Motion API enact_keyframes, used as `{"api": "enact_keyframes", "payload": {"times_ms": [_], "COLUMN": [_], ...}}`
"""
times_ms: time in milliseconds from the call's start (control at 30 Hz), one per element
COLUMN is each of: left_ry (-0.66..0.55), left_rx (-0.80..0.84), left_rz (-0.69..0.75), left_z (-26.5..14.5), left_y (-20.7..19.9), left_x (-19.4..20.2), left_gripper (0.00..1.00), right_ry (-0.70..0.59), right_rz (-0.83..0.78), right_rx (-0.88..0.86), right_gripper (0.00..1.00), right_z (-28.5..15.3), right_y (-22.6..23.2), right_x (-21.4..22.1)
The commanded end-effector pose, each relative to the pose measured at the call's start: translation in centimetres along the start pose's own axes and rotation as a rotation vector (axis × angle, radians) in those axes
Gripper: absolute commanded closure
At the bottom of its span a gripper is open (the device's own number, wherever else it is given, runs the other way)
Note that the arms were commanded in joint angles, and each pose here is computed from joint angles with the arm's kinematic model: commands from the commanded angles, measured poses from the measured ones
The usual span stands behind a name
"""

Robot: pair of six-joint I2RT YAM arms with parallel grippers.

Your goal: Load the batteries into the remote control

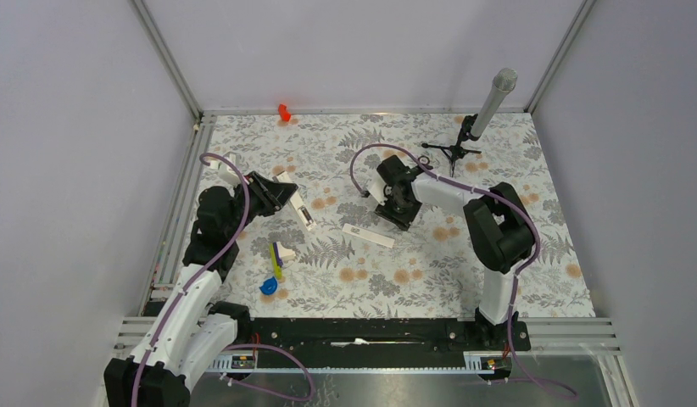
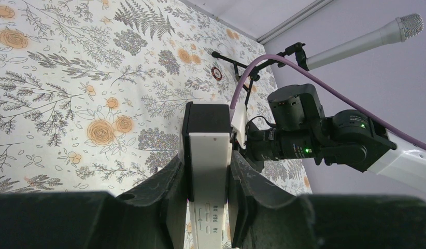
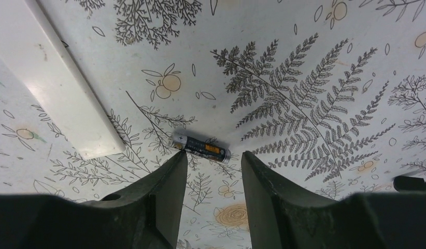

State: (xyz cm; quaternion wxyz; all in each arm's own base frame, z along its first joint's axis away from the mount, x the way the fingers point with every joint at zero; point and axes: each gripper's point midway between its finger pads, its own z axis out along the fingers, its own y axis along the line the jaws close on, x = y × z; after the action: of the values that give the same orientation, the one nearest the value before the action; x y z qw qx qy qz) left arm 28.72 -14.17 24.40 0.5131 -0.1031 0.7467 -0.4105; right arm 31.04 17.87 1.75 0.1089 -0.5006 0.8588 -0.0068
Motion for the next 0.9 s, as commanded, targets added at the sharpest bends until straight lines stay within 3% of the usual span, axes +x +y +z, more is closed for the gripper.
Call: {"api": "enact_keyframes", "payload": {"times_ms": [0,200,333,433,633,867], "left_ry": [-0.043,-0.042,-0.042,-0.043,-0.045,-0.048], "left_rx": [0.057,0.059,0.059,0.06,0.058,0.052], "left_rz": [0.014,0.013,0.01,0.012,0.018,0.017], "left_z": [0.1,0.1,0.2,0.1,0.0,-0.1], "left_y": [-1.5,-1.6,-1.5,-1.6,-1.5,-1.2], "left_x": [-1.5,-1.6,-1.5,-1.6,-1.6,-1.5], "left_gripper": [1.0,1.0,1.0,1.0,1.0,1.0], "right_ry": [-0.021,-0.016,-0.008,-0.015,-0.024,-0.072], "right_rz": [-0.033,-0.031,-0.003,0.019,0.061,0.07], "right_rx": [0.018,-0.02,-0.012,-0.009,0.008,0.008], "right_gripper": [0.5,0.57,0.76,0.82,0.62,0.6], "right_z": [0.1,0.7,0.8,0.7,0.9,1.1], "right_y": [-0.6,0.1,-0.1,-0.1,-0.5,-0.6], "right_x": [-1.5,-1.3,-1.4,-1.7,-2.3,-3.4]}}
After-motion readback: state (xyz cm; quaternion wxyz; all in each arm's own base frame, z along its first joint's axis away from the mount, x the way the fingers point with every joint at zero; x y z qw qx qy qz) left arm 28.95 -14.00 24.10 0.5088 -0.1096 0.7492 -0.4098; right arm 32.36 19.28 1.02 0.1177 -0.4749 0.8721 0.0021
